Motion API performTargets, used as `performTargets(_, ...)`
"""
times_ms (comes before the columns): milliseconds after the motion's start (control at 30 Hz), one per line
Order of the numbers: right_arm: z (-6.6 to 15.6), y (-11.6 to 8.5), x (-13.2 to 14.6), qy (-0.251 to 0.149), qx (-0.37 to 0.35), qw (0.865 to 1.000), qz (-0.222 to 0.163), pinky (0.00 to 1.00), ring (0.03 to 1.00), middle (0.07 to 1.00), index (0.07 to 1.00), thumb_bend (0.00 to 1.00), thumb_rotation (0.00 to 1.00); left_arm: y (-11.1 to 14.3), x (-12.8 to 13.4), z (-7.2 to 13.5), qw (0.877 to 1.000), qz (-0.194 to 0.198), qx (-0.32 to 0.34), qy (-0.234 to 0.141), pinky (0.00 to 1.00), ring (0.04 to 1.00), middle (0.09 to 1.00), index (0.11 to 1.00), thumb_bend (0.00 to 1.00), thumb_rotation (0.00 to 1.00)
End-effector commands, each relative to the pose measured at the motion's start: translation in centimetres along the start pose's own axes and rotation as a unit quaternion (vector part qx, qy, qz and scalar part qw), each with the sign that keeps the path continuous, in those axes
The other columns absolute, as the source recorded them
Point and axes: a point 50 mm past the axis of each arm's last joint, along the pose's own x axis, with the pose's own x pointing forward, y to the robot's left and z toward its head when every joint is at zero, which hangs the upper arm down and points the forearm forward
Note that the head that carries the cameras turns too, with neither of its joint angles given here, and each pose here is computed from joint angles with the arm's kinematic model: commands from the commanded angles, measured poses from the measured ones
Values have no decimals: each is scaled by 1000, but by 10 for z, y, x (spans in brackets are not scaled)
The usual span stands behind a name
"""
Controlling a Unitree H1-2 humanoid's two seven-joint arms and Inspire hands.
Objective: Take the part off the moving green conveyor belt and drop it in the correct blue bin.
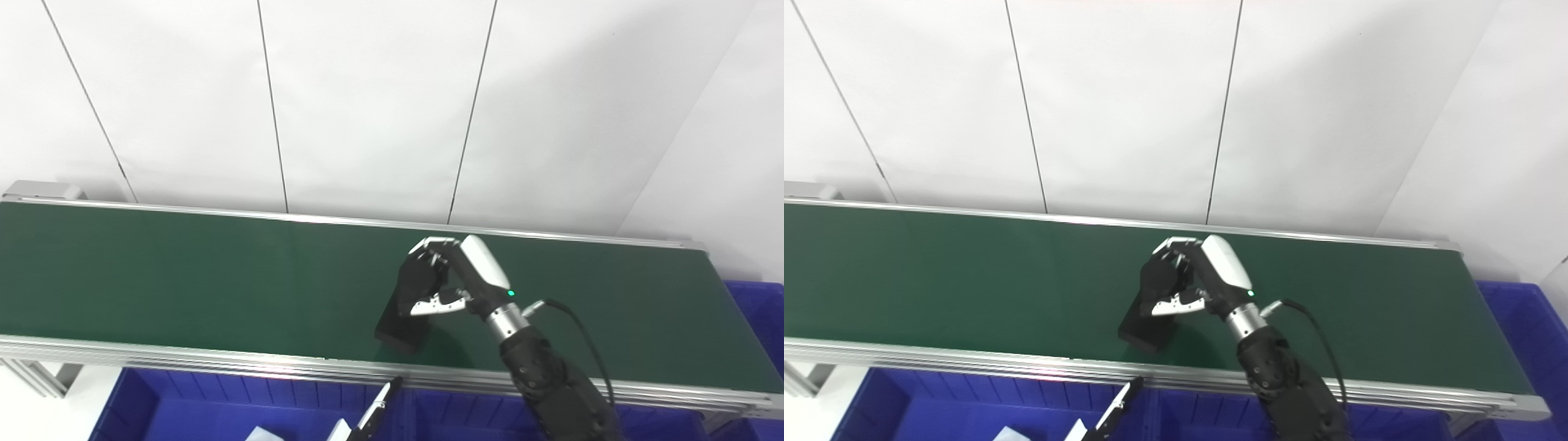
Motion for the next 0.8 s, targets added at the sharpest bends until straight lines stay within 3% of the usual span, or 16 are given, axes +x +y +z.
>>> performTargets(0,12,-18,2,-21,-2,999,-29,274,342,435,511,519,3,1,10,12,999,5,-14,-35,993,1000,1000,1000,908,877)
performTargets(33,12,-22,-5,-26,-3,999,-42,291,361,446,509,521,2,2,10,12,999,6,-14,-35,997,1000,1000,1000,897,873)
performTargets(300,19,-56,-48,-25,-8,993,-117,196,255,399,515,514,0,16,10,14,999,4,-26,-37,1000,1000,1000,1000,888,971)
performTargets(367,24,-65,-57,-24,-12,990,-135,192,247,456,490,522,0,23,8,16,999,3,-36,-38,1000,1000,1000,1000,865,993)
performTargets(467,29,-76,-72,-11,-23,987,-156,203,258,413,511,516,0,32,5,18,998,4,-41,-40,1000,1000,1000,1000,842,1000)
performTargets(533,33,-82,-80,-3,-33,986,-164,199,255,401,515,514,0,39,3,20,998,4,-40,-43,1000,1000,1000,1000,815,1000)
performTargets(600,36,-88,-90,0,-43,985,-169,193,245,456,490,522,0,48,2,22,998,2,-27,-50,1000,1000,1000,1000,805,1000)
performTargets(633,36,-91,-95,2,-47,984,-171,194,248,413,506,516,0,52,2,23,998,4,-20,-54,1000,1000,1000,1000,801,1000)
performTargets(767,40,-100,-115,30,-65,983,-172,210,264,397,516,514,0,70,4,33,997,10,-33,-72,1000,1000,1000,1000,796,1000)
